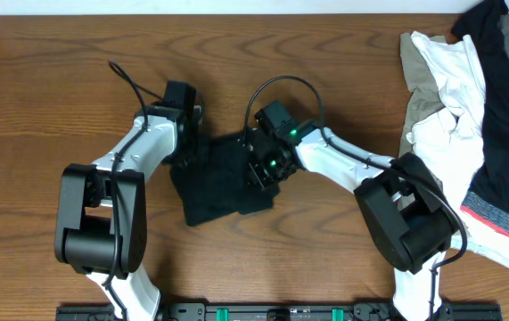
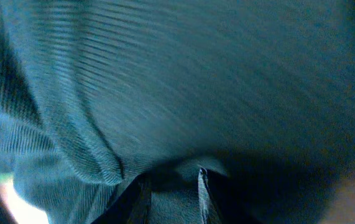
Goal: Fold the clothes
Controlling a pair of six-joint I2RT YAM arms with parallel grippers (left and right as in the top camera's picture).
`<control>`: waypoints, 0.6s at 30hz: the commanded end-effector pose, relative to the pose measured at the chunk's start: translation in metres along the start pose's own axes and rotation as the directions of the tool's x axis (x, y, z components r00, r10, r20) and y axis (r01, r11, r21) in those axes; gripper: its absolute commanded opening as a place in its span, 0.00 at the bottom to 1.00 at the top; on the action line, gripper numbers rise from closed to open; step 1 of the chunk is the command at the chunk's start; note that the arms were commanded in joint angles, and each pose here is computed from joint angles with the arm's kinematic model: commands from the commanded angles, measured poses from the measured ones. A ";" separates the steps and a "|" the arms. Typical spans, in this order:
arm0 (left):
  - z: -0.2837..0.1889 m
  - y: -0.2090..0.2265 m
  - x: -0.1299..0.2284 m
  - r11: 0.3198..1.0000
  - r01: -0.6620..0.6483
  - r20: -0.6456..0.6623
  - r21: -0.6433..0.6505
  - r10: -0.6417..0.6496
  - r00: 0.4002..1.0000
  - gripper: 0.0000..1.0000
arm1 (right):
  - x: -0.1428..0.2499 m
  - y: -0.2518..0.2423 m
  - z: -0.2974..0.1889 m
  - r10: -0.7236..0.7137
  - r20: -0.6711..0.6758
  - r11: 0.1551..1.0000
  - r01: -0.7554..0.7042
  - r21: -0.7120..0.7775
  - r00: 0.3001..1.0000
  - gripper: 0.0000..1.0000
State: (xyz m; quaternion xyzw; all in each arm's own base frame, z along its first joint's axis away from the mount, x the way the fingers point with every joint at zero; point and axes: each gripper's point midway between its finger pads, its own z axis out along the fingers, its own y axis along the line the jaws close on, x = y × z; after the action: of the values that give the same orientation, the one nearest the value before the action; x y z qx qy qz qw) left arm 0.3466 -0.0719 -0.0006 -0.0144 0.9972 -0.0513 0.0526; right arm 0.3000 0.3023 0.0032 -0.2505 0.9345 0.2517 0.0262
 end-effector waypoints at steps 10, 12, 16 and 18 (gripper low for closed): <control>0.013 0.000 0.072 0.995 0.095 -0.252 -0.002 -0.093 0.963 0.24 | -0.019 -0.121 -0.035 0.158 0.114 0.922 -0.188 0.338 0.981 0.27; 0.010 -0.005 0.076 0.995 0.094 -0.266 0.015 -0.086 0.960 0.24 | -0.027 -0.122 -0.043 0.154 0.126 0.922 -0.188 0.338 0.980 0.27; -0.003 -0.008 0.075 0.996 0.091 -0.242 0.022 -0.083 0.967 0.24 | -0.037 -0.112 -0.065 0.137 0.114 0.924 -0.168 0.342 0.984 0.28; -0.014 -0.010 0.070 0.996 0.088 -0.208 0.033 -0.079 0.975 0.25 | -0.041 -0.104 -0.082 0.135 0.111 0.924 -0.165 0.345 0.985 0.28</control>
State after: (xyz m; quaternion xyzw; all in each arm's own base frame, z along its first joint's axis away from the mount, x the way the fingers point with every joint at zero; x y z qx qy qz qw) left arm 0.2857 -0.0797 -0.0008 -0.0499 0.9951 -0.0682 -0.0508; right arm 0.3768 0.2024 0.0115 -0.1474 0.9813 0.1056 0.0648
